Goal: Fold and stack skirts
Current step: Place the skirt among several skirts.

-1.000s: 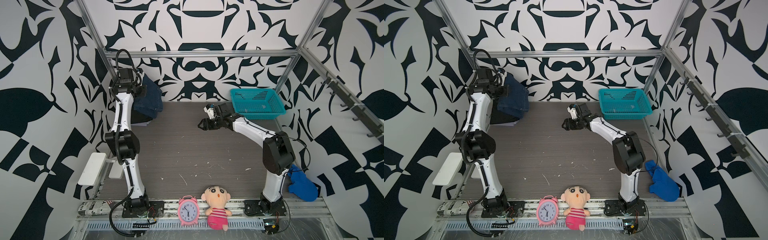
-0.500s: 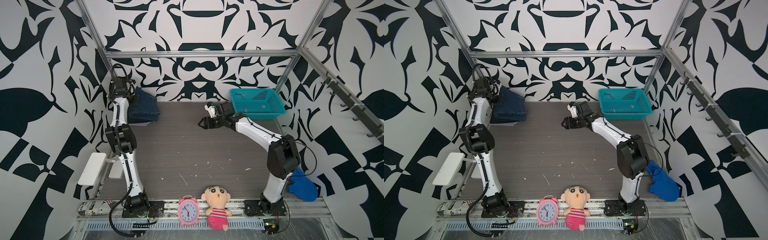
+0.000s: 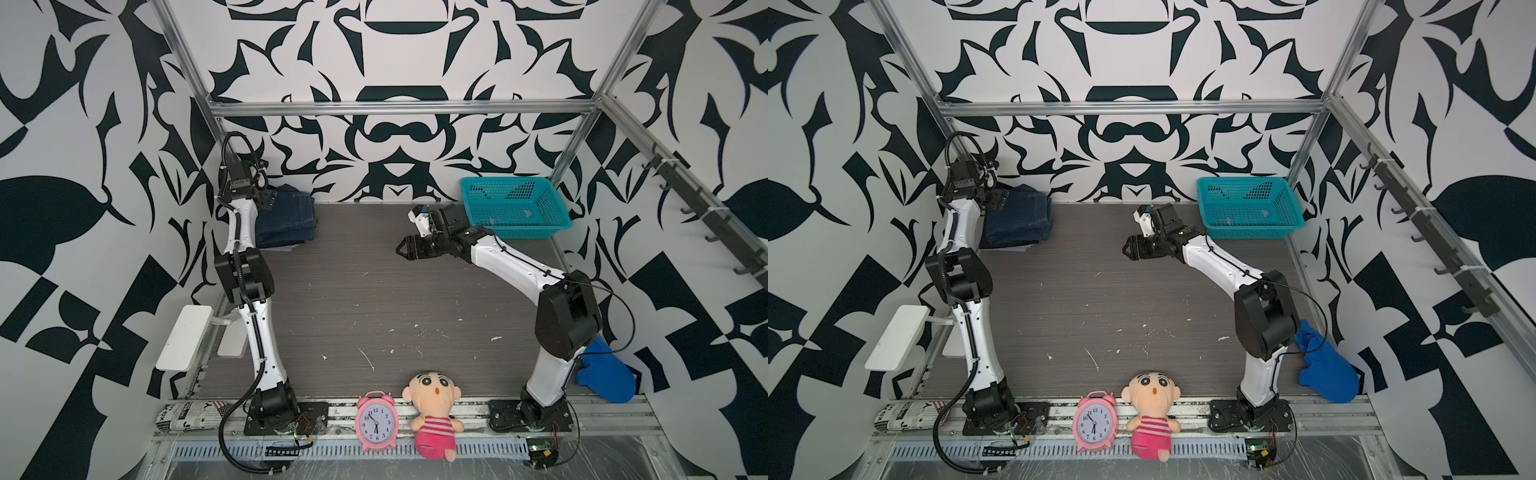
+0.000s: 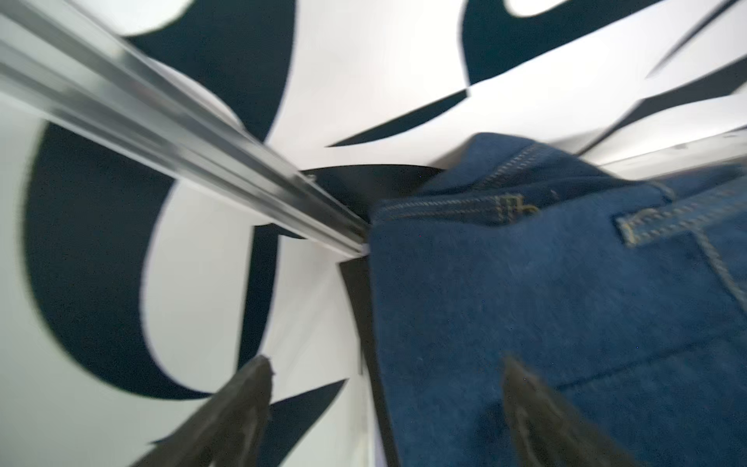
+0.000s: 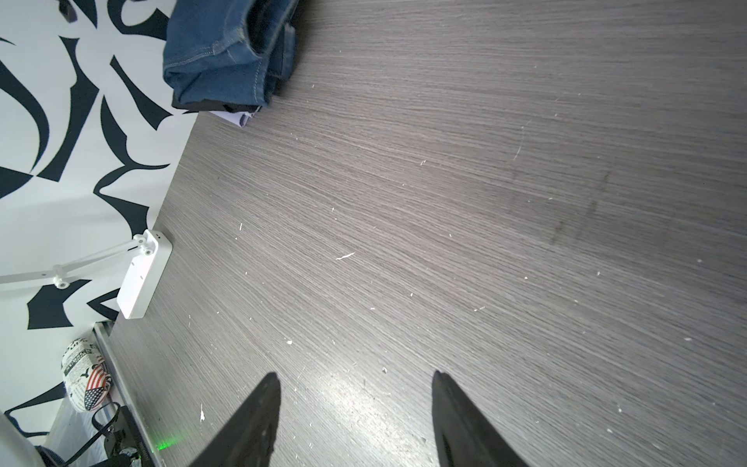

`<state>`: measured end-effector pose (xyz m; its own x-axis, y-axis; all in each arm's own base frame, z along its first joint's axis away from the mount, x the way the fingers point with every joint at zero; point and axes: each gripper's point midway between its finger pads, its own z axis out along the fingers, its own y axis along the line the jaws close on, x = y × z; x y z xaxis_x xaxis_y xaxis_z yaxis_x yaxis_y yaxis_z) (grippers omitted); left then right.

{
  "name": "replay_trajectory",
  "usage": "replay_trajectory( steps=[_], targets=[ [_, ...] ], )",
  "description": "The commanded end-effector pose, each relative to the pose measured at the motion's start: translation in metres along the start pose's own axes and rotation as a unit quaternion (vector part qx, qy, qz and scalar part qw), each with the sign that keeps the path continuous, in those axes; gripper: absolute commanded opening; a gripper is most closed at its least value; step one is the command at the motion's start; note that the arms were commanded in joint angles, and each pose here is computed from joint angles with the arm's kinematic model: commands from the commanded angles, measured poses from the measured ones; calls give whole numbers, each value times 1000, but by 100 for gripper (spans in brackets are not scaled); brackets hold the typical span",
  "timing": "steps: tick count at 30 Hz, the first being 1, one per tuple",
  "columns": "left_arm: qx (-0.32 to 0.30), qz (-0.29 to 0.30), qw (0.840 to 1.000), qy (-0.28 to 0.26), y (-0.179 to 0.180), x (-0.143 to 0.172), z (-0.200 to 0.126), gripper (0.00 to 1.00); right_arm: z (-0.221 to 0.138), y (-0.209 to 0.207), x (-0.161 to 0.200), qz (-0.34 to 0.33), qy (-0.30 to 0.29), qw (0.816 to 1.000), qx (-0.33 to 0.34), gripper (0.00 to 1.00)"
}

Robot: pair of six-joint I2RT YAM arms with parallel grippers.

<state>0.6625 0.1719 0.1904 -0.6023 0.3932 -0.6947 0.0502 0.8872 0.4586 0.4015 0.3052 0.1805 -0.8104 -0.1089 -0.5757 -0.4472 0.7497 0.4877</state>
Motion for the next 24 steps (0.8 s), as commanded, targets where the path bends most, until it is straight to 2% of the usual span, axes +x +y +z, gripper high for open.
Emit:
replay_trajectory(
  steps=[1,4,7,11,14,17,20,22,24],
  targets=[
    [-93,11,995,-35,34,-32,-18,95,-17,16,-13,-17,-22,1000,-8,64],
    [-119,2,991,-58,46,-57,-45,95,-17,20,-15,-20,-22,999,-12,64],
    [-105,-30,990,-94,46,-88,-86,95,-17,22,-17,-27,-30,999,-11,64],
    [-57,-57,984,-160,8,-128,-150,97,-18,18,-23,-39,-48,998,1,64],
    [-25,-78,976,-201,-27,-142,-194,98,-23,14,-26,-53,-68,996,15,71],
    [1,-105,971,-215,-58,-138,-230,100,-37,9,-34,-75,-103,991,44,84],
    [25,-153,961,-229,-85,-116,-265,99,-64,-10,-45,-98,-159,975,119,93],
    [35,-182,952,-243,-102,-87,-280,99,-87,-29,-46,-118,-213,953,181,95],
    [40,-215,943,-252,-118,-53,-290,100,-118,-48,-44,-131,-276,920,246,97]
  ],
)
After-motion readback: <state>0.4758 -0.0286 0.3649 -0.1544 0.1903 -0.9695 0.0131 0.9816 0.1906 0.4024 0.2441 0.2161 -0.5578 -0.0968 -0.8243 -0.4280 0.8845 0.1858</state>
